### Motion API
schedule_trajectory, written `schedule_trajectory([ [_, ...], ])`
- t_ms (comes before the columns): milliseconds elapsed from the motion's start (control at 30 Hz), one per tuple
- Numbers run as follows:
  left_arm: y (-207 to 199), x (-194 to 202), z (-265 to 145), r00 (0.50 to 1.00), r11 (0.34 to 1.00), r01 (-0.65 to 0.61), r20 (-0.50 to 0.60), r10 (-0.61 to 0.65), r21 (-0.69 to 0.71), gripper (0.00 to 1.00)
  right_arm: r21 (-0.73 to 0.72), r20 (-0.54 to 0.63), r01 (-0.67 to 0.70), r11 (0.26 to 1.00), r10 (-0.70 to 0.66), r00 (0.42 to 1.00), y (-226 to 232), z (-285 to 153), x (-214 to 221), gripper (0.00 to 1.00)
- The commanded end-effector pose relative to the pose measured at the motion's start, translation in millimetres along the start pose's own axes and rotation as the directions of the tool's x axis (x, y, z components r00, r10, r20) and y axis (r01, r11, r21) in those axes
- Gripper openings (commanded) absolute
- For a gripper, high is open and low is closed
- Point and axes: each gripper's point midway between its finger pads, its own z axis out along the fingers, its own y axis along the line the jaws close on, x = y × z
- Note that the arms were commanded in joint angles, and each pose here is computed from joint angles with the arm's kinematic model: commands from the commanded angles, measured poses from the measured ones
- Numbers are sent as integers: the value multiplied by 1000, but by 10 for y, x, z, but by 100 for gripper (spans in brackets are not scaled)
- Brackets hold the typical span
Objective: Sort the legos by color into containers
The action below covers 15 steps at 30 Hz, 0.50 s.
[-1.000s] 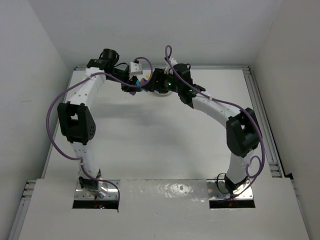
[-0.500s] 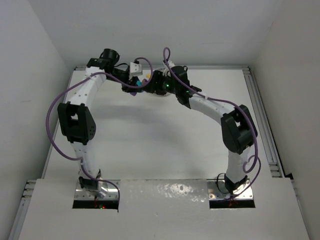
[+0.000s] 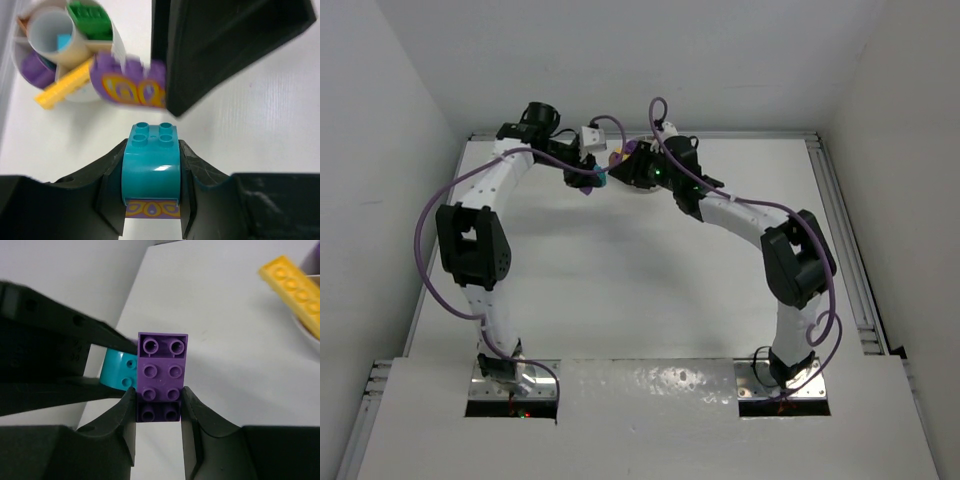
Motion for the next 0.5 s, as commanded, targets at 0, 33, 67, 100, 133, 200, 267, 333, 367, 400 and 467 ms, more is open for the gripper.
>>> schedule_trajectory([
  [0, 25, 156, -20, 995, 995, 79, -52, -83, -67, 0, 73, 186, 49, 996, -62, 981, -57, -183, -544, 0],
  [33, 111, 200, -3, 991, 986, 120, -53, -127, -113, 0, 91, 198, 46, 995, -63, 978, -103, -205, -590, 0],
  [67, 199, 342, 0, 981, 974, 151, -92, -168, -170, 0, 108, 206, 50, 993, -72, 976, -139, -231, -630, 0],
  [100, 208, 481, 46, 970, 962, 190, -112, -214, -196, 0, 124, 215, 52, 991, -78, 974, -179, -250, -668, 0],
  [133, 314, 516, 74, 963, 943, 224, -95, -253, -246, 0, 156, 227, 52, 986, -87, 970, -264, -269, -719, 0],
  [200, 466, 722, 123, 947, 910, 248, -115, -300, -332, 0, 202, 225, 71, 977, -117, 967, -368, -295, -772, 0],
  [267, 567, 970, 173, 904, 847, 324, -125, -408, -421, 0, 263, 220, 82, 961, -143, 965, -495, -308, -800, 0],
  [333, 684, 1236, 246, 866, 792, 362, -138, -481, -491, 0, 316, 229, 75, 946, -153, 961, -619, -320, -831, 0],
  [367, 737, 1287, 260, 856, 778, 369, -139, -498, -509, 0, 335, 228, 68, 940, -151, 962, -671, -327, -844, 0],
  [400, 778, 1363, 261, 835, 744, 389, -134, -534, -543, 0, 351, 223, 66, 934, -152, 963, -728, -307, -824, 0],
  [467, 806, 1543, 348, 810, 721, 408, -142, -569, -559, 0, 371, 220, 71, 926, -162, 962, -779, -289, -839, 0],
])
